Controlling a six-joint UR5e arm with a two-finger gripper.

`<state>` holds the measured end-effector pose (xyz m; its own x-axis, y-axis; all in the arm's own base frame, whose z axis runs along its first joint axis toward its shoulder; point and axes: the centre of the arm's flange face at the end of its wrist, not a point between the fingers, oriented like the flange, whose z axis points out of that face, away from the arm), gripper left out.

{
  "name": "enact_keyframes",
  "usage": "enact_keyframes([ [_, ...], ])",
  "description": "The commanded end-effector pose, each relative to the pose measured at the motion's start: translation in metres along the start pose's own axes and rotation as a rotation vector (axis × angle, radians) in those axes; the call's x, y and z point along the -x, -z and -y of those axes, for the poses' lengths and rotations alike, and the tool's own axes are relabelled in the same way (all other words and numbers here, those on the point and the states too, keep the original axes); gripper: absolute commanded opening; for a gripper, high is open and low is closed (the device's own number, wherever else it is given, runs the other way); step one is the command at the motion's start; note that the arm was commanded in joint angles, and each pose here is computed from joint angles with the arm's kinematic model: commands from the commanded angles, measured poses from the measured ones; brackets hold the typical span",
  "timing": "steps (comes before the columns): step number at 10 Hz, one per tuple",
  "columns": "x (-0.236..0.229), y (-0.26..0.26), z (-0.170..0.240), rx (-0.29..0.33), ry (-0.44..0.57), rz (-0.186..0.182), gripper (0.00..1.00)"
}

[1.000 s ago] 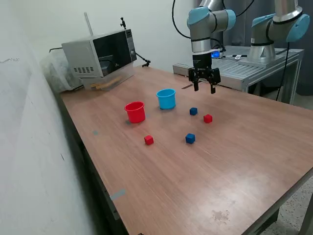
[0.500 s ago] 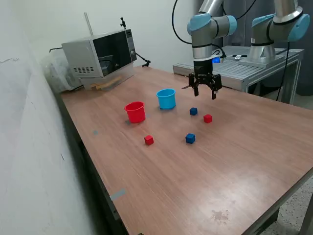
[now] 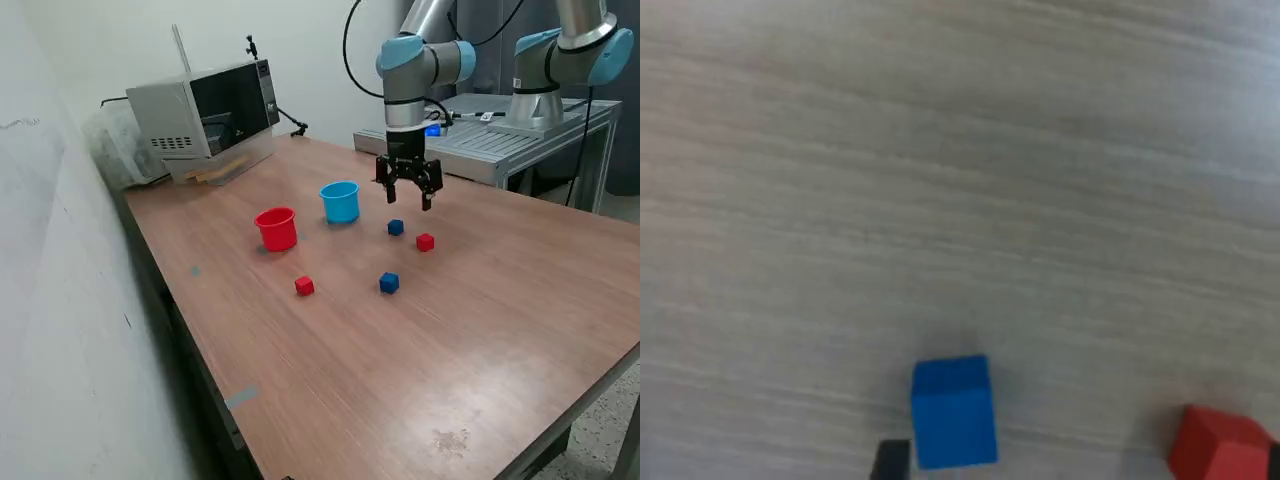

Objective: Place red objects in the red bin, and blue objects in the blue bin.

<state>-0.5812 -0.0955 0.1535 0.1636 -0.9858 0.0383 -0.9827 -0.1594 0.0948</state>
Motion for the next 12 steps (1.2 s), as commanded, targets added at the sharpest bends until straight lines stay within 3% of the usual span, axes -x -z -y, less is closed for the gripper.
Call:
enact_keyframes([
  [1,0.005,-0.008,-0.009,0.013,-0.003,0.003,1.00],
  [7,0.022,-0.015,-0.016,0.035,-0.003,0.012,1.00],
  [12,0.032,-0.029,-0.016,0.016,-0.015,0.009,1.00],
])
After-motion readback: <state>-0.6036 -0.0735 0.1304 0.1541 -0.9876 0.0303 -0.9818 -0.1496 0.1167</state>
